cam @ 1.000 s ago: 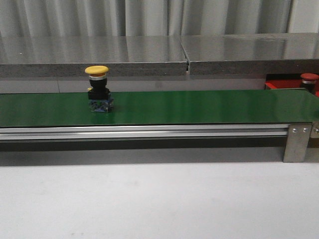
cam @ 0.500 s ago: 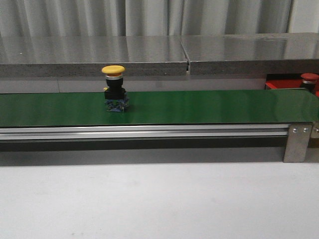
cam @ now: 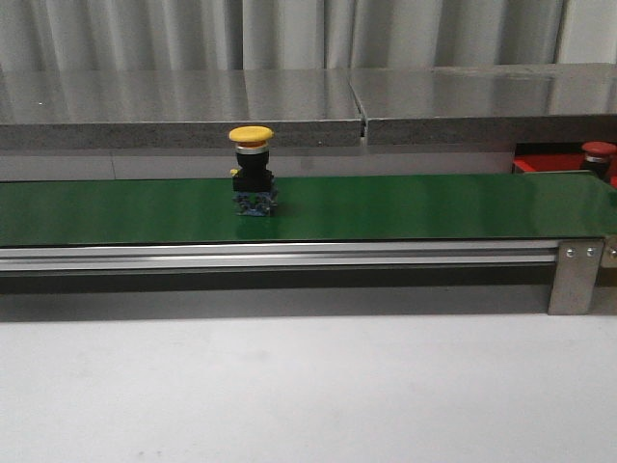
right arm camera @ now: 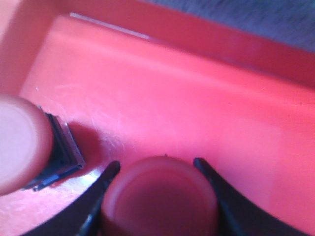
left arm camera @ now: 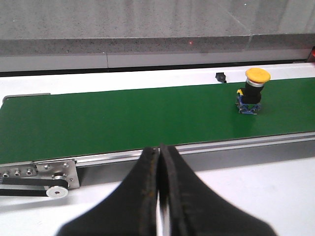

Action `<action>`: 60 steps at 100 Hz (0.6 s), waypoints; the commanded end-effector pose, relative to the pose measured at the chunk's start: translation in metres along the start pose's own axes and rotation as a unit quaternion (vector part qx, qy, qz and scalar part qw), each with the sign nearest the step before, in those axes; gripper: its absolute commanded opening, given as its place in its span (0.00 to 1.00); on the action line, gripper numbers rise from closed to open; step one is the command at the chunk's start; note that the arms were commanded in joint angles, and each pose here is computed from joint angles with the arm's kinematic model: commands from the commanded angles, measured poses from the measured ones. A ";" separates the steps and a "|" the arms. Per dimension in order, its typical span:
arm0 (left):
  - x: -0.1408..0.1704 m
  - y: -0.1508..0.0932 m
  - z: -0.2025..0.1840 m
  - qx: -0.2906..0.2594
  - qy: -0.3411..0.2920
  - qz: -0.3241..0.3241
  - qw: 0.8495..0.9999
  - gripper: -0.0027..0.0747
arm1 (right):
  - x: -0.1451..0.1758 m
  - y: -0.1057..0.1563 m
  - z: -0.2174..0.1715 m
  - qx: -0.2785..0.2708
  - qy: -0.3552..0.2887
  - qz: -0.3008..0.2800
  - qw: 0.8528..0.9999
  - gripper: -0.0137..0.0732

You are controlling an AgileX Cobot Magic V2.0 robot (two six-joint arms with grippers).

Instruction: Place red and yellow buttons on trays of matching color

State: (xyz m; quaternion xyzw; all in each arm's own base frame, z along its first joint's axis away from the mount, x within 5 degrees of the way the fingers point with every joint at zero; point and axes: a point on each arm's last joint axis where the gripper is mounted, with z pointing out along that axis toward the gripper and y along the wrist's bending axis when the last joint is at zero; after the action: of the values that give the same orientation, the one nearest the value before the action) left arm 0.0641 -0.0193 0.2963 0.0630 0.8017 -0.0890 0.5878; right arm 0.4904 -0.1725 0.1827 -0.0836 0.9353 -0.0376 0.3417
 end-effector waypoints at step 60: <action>-0.014 0.000 -0.003 0.001 -0.044 -0.008 0.999 0.01 | -0.024 -0.013 -0.032 0.037 -0.051 -0.005 0.998 0.87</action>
State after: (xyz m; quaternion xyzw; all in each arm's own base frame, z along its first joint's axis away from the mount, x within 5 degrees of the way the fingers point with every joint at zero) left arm 0.0641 -0.0193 0.2963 0.0630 0.8017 -0.0890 0.5878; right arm 0.4920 -0.1747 0.1766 -0.0840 0.9363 -0.0402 0.3386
